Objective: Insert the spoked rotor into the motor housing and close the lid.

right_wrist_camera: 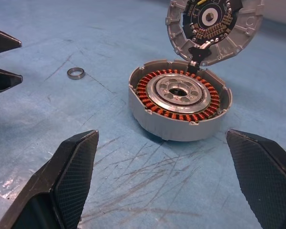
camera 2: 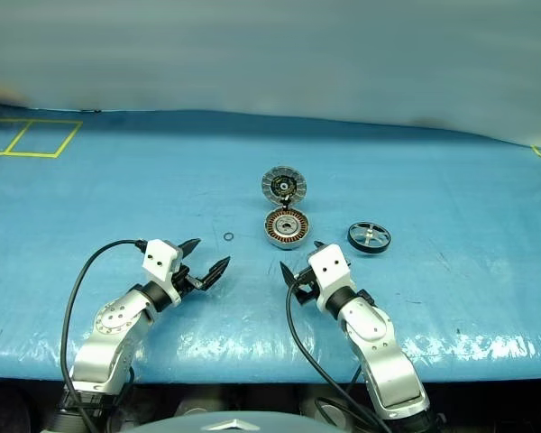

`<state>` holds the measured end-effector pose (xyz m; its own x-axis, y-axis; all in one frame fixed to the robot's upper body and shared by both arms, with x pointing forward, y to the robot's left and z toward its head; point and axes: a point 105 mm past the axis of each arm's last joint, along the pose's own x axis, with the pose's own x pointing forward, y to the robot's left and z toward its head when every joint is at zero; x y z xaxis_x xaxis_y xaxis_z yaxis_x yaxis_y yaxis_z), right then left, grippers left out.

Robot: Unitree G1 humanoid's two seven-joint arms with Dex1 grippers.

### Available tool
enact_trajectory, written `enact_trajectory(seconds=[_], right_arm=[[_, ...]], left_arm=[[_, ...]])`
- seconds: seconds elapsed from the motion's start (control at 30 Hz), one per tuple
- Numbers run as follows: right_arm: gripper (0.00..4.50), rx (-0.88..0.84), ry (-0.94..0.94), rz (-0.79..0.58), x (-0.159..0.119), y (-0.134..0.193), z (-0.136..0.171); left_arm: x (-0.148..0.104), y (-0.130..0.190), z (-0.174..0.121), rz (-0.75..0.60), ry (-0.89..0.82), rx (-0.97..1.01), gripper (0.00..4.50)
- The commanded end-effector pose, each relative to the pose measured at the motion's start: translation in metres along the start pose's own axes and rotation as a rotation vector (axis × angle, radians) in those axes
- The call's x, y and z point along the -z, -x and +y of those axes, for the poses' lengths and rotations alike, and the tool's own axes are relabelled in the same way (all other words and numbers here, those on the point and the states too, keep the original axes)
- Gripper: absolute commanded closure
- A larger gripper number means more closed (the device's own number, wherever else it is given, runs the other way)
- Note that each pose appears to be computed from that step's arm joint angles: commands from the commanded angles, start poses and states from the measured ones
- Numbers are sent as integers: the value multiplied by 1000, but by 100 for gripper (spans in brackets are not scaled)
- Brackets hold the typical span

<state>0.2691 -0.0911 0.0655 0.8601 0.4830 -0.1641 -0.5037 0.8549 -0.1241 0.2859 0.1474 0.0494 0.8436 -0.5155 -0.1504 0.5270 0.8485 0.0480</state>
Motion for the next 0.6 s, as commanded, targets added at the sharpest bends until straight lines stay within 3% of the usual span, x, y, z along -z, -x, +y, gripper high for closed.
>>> enact_trajectory(seconds=[0.03,0.6], right_arm=[[1,2,16,-50,-11,-2,0],[1,5,23,-52,-11,-2,-1]], left_arm=[[-18,-1,-3,-63,-42,8,0],[-17,-1,-3,-57,-46,10,0]])
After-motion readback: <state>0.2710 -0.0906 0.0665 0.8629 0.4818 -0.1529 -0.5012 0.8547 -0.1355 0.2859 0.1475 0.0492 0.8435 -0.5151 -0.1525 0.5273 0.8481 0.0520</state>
